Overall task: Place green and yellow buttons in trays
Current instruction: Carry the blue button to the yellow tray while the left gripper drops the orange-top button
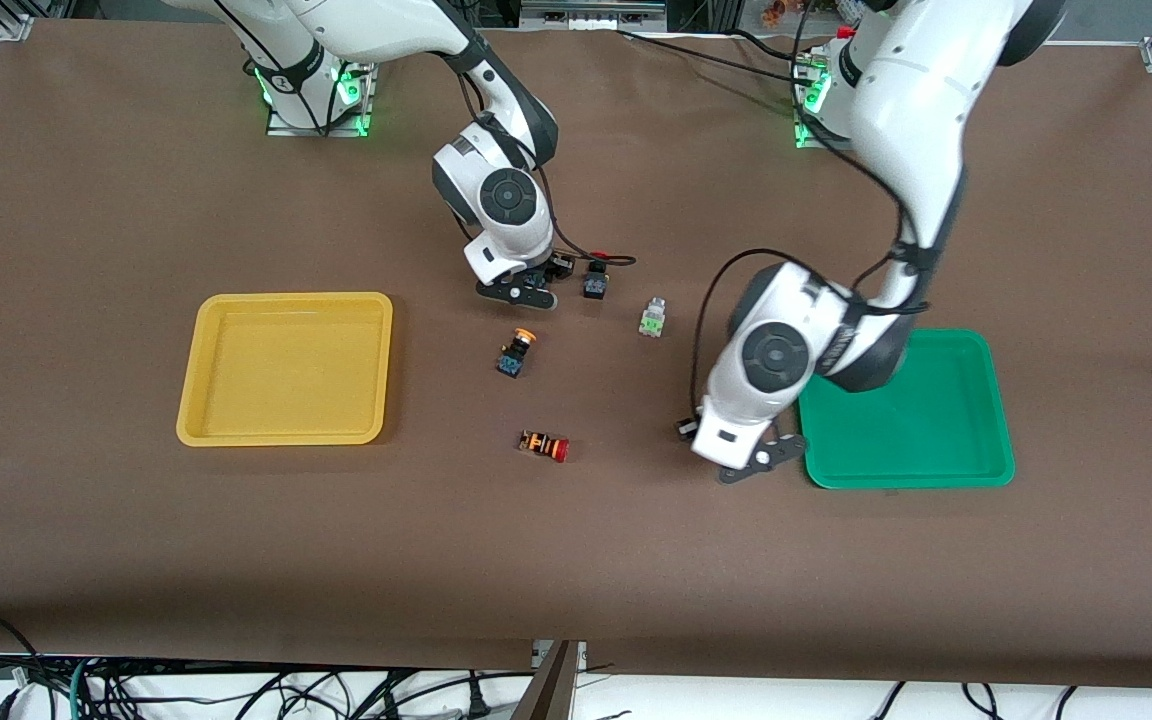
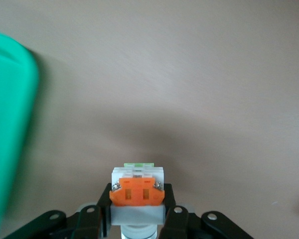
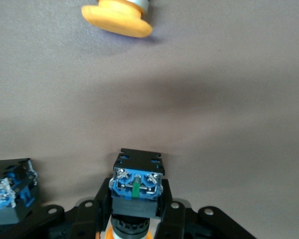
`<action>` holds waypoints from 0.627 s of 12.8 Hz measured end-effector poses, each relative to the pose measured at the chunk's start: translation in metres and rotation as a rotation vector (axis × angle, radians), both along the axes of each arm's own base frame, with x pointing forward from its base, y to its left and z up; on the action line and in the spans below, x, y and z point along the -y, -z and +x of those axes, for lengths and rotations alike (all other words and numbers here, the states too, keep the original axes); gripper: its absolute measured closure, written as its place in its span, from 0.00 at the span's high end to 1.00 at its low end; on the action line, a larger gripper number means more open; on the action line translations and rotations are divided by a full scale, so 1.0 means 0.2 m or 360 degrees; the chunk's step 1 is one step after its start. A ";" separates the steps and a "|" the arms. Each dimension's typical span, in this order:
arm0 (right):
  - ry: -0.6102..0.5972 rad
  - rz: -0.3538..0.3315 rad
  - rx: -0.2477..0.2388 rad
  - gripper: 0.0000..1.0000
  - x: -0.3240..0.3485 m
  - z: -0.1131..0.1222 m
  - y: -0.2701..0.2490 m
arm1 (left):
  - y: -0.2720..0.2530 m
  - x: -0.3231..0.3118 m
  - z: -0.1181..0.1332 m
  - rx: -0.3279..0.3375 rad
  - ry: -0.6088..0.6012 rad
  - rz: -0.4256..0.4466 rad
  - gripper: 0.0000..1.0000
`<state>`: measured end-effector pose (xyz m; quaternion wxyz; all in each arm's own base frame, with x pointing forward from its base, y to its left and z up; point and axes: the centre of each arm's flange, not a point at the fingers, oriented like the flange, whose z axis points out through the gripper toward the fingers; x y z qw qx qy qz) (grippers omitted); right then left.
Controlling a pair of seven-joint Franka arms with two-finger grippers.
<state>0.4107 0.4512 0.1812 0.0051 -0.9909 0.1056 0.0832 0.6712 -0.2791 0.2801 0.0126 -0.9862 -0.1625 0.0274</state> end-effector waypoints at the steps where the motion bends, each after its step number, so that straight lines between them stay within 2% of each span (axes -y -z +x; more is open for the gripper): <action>1: 0.0012 0.0010 0.0024 0.41 0.01 0.04 -0.03 | -0.07 -0.15 0.03 -0.0039 0.0105 0.0015 0.41; 3: -0.0008 0.0009 0.0092 0.41 0.12 0.21 -0.15 | -0.12 -0.46 0.09 -0.0092 0.0319 0.0028 0.41; 4: -0.0063 -0.0021 0.0100 0.41 0.24 0.32 -0.23 | -0.08 -0.62 0.11 -0.0121 0.0423 0.0065 0.41; 6: -0.0200 -0.0103 0.0067 0.41 0.59 0.58 -0.41 | 0.05 -0.84 0.08 -0.0204 0.0585 0.0165 0.41; 7: -0.0258 -0.0131 0.0049 0.41 0.79 0.69 -0.48 | 0.13 -0.88 0.04 -0.0215 0.0644 0.0184 0.41; 8: -0.0319 -0.0150 0.0040 0.41 0.99 0.79 -0.53 | 0.22 -0.91 0.01 -0.0183 0.0700 0.0184 0.41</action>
